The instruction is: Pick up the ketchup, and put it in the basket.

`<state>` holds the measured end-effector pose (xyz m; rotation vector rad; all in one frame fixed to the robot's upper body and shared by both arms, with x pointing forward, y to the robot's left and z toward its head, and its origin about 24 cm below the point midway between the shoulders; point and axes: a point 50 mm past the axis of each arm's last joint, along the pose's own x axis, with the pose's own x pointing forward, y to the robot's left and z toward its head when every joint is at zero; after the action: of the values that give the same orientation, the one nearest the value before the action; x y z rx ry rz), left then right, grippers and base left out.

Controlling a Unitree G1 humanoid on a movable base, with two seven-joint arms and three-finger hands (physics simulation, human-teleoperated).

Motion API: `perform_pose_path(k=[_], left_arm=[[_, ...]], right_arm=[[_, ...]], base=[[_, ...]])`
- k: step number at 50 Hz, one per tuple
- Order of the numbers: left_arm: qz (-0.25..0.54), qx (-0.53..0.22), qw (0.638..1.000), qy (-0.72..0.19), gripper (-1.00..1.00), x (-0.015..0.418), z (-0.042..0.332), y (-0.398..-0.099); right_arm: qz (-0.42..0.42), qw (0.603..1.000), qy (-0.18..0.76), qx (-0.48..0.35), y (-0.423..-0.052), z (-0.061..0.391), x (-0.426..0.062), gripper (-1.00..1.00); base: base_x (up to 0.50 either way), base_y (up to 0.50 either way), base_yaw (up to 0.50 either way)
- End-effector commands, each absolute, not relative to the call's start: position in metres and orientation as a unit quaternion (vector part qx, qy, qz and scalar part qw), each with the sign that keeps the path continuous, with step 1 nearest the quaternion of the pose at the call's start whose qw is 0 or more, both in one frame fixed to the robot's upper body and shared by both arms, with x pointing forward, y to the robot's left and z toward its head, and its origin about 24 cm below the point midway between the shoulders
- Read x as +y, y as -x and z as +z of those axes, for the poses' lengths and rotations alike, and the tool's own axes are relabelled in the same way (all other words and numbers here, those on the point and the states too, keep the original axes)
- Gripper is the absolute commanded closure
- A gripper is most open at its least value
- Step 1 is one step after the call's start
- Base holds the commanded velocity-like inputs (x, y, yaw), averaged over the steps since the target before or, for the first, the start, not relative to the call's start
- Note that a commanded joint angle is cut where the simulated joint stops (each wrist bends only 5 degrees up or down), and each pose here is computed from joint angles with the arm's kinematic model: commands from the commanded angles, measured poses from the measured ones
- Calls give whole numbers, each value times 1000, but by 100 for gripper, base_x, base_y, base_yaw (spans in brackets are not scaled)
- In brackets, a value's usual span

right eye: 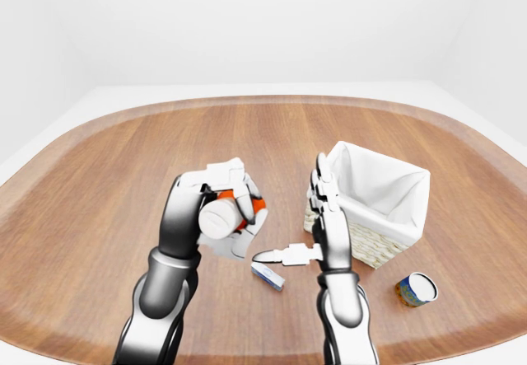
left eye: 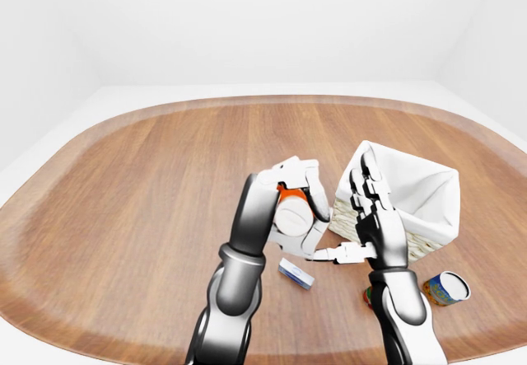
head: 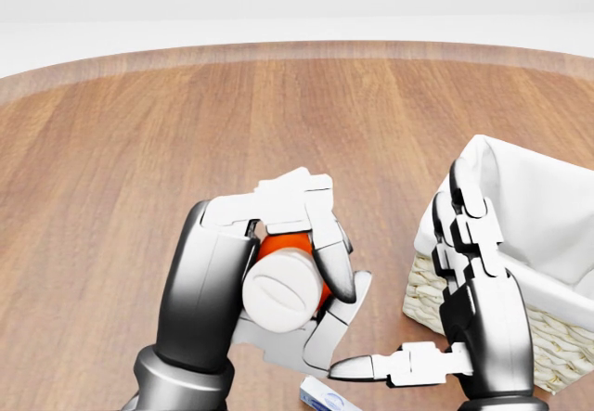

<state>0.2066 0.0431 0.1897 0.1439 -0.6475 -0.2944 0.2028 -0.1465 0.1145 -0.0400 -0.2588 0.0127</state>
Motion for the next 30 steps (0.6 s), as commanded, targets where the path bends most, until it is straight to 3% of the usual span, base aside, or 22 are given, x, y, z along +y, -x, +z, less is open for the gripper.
perform_pose_path(k=[1, 17, 30], left_arm=[[-158, -320, 934, -30, 91, 31, 192, -199], [-183, -273, 944, -13, 91, 13, 174, -203], [-195, -283, 939, 1, 91, 5, 179, -196]], right_arm=[[6, 991, 20, -130, -202, 115, -147, -100], [10, 990, 19, -142, -197, 121, -145, -100], [11, 990, 19, -143, -197, 121, -145, -100]], base=[[0, 0, 0], [0, 0, 0], [0, 0, 0]])
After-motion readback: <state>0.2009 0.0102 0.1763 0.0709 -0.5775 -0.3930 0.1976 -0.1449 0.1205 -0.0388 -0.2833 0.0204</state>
